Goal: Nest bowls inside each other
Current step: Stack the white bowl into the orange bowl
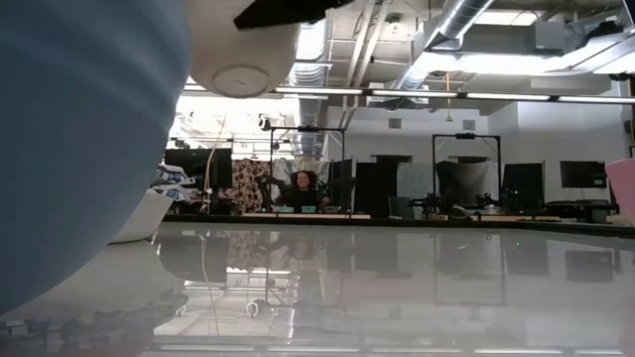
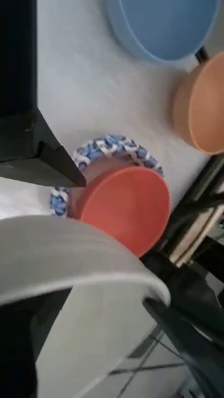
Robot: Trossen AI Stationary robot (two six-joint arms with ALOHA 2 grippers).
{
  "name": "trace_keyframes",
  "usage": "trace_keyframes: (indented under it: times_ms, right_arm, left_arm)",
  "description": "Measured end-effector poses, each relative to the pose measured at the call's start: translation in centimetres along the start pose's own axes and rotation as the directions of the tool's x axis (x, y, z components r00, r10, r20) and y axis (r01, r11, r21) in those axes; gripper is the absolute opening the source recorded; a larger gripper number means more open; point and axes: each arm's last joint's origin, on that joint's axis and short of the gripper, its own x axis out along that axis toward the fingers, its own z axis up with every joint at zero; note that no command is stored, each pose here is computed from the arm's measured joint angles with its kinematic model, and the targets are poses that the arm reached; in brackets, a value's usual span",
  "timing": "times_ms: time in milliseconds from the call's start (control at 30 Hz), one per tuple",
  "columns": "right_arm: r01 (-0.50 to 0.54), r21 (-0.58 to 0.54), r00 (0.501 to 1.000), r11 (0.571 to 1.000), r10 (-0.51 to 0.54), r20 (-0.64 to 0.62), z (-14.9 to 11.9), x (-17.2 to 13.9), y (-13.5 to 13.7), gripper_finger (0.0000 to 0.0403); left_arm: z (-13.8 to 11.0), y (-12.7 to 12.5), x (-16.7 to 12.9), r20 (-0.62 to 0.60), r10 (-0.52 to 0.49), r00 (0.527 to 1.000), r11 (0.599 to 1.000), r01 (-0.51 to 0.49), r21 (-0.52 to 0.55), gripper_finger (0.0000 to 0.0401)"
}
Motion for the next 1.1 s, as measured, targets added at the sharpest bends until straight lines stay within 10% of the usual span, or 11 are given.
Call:
trace_keyframes:
  times_ms: [433,1100]
  right_arm:
    - [0.023,0.056,0.999,0.998,-0.025,0.035,-0.1,-0.2,-1.1,0.0029]
    - [0.092,0.018,0.984,0.996,-0.093,0.155,-0.9,4.4,-1.4,0.0029]
  left_arm:
    - [0.1,0.1,0.0,0.004,0.032,0.999,0.999,-0.032,-0.022,0.0]
    - [0.6,0.2,-5.9,0.023,0.035,0.999,0.983,-0.03,-0.181,0.0174]
